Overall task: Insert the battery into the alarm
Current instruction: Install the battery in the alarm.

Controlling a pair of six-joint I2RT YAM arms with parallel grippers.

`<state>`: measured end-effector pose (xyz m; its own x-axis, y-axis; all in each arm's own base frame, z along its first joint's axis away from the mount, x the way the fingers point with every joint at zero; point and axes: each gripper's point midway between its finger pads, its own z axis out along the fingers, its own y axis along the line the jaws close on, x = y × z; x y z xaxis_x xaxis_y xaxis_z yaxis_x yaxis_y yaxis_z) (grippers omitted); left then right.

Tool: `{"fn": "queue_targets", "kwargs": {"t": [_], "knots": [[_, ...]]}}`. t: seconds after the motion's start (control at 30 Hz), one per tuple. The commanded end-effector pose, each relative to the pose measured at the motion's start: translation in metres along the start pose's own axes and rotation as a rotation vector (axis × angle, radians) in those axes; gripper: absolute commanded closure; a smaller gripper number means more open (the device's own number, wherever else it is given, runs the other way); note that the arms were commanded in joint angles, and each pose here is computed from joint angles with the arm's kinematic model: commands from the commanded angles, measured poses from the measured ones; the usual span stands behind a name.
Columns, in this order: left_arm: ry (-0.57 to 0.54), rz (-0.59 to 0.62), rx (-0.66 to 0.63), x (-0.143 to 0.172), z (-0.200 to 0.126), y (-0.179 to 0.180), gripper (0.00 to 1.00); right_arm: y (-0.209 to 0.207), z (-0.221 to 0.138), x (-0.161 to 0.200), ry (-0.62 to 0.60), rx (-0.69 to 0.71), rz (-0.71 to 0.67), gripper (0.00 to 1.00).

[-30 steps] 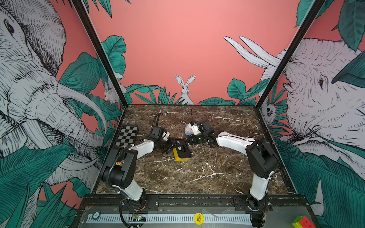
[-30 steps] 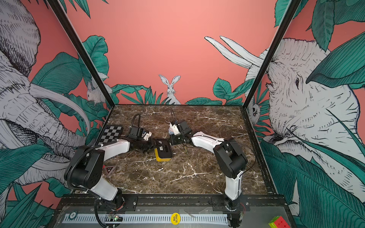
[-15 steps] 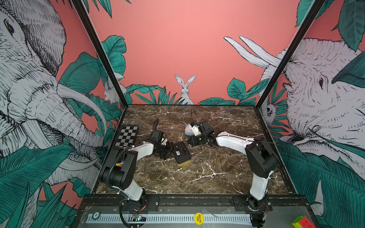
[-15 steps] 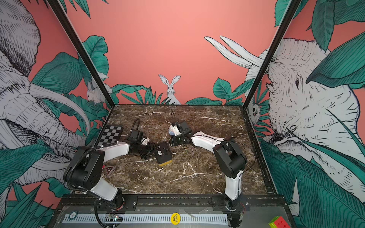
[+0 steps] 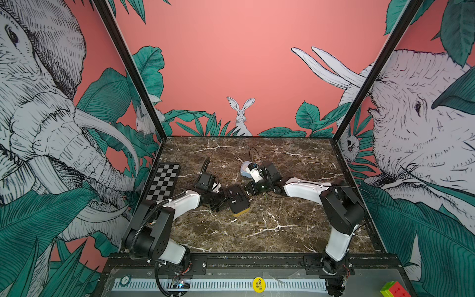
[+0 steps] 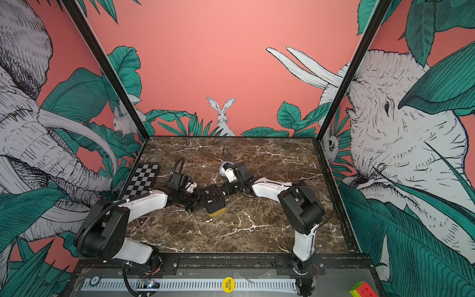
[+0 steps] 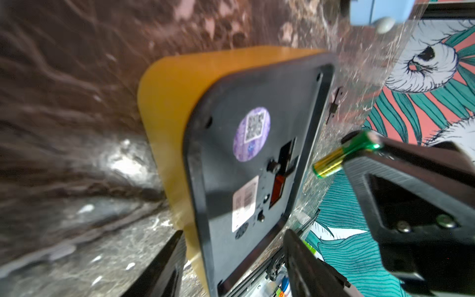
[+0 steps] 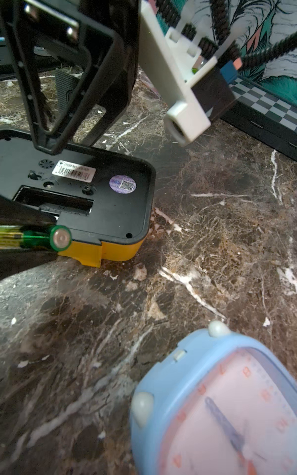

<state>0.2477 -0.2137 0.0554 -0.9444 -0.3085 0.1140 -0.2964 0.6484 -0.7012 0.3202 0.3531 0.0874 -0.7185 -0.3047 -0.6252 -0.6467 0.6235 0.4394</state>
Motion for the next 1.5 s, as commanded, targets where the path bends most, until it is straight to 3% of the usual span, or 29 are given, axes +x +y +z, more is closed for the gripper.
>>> {"fn": "queue_targets", "kwargs": {"t": [0.0,0.33,0.43,0.63,0.9,1.47], "knots": [[0.005,-0.01,0.052,0.008,0.0,-0.01,0.4,0.02,-0.013,-0.028,-0.111,-0.004,-0.096,1.0],[0.009,-0.014,0.119,0.011,0.019,-0.031,0.41,0.024,-0.012,-0.02,-0.109,0.017,-0.167,1.0],[-0.025,0.023,0.122,0.01,0.009,-0.038,0.42,0.023,-0.008,-0.017,-0.106,0.016,-0.187,1.0],[-0.12,0.121,0.005,0.003,-0.024,-0.037,0.42,0.017,0.001,-0.008,-0.103,0.075,-0.241,1.0],[-0.188,0.096,-0.024,-0.007,-0.049,-0.016,0.43,0.007,0.008,-0.002,-0.13,0.156,-0.285,1.0],[-0.178,0.107,-0.081,0.002,-0.06,0.005,0.43,0.0,0.02,0.018,-0.139,0.267,-0.36,1.0]]}}
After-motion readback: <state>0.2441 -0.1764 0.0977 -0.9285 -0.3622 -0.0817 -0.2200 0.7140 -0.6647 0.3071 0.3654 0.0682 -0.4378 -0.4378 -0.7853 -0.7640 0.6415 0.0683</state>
